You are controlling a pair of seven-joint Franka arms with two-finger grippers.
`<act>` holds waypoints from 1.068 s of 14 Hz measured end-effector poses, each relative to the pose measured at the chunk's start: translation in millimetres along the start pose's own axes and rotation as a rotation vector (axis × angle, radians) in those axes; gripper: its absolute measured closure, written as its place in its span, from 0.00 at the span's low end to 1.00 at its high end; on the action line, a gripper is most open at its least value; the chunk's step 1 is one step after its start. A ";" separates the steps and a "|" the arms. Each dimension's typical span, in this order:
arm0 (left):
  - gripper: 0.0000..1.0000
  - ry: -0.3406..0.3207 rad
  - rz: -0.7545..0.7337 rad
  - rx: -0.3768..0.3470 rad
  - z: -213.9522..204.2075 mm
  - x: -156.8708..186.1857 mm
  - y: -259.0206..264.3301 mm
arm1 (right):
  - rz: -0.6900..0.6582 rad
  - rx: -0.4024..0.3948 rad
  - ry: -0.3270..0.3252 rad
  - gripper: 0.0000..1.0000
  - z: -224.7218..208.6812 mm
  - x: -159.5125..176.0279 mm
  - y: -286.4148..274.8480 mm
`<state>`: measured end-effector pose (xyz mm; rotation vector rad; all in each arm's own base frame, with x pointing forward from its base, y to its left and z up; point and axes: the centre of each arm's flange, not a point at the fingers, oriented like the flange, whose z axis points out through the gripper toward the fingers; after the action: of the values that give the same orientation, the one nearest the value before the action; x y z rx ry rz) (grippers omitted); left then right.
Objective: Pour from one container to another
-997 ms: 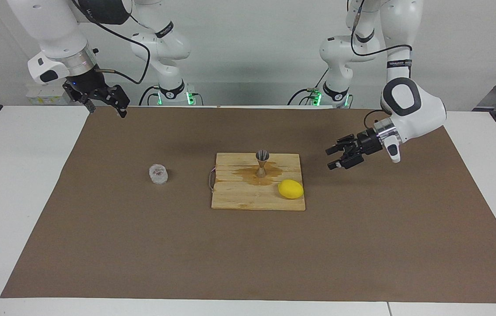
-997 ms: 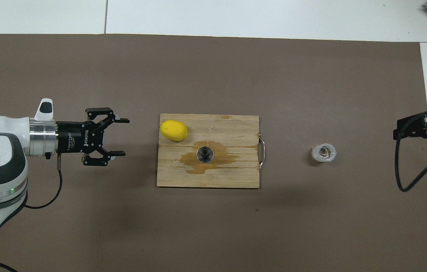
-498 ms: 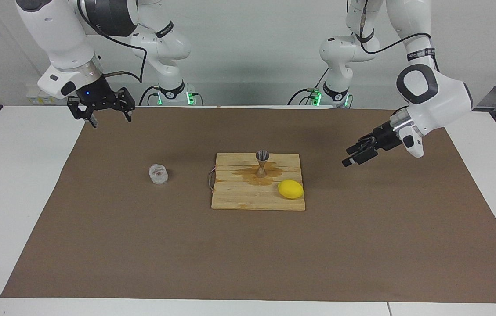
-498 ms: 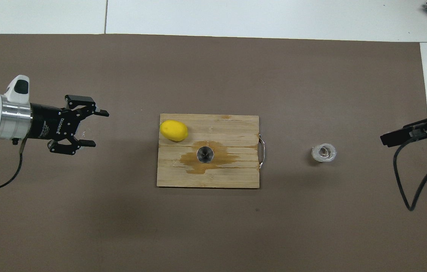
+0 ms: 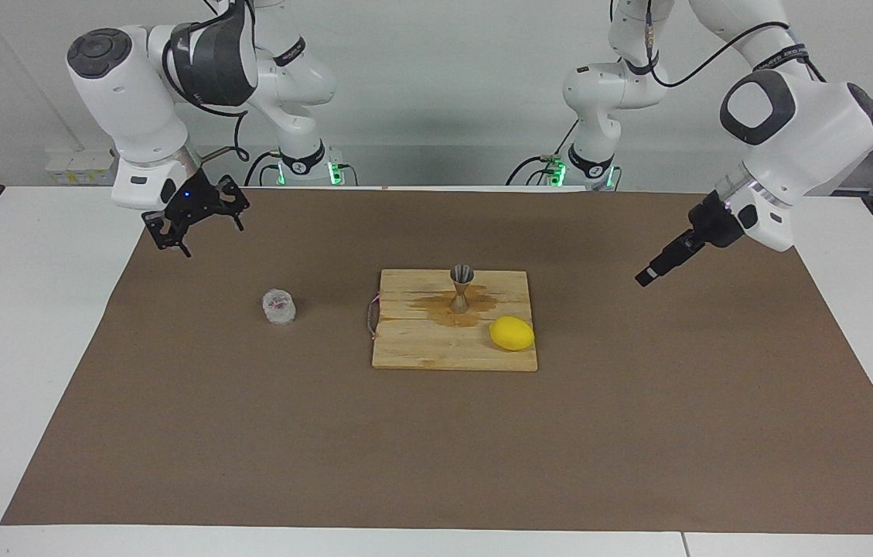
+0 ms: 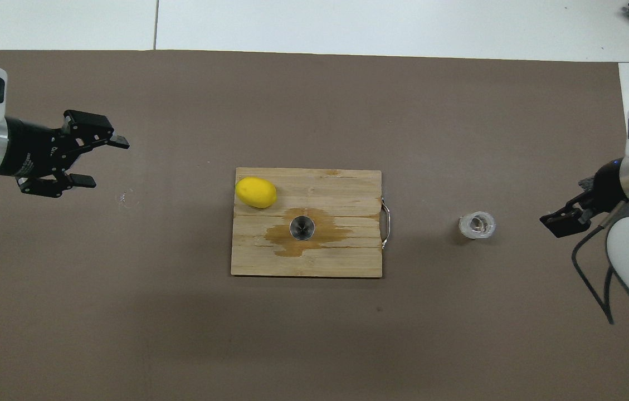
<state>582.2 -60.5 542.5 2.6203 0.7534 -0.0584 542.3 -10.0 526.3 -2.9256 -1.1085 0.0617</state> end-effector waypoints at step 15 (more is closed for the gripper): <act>0.00 0.105 0.659 0.264 -101.8 14.0 -13.1 | -0.494 0.088 0.126 0.00 152.4 12.3 2.6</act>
<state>580.0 -2.9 628.6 3.0050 -0.1279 0.1812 546.9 -4.2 373.6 -2.4565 -1.7103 -0.0763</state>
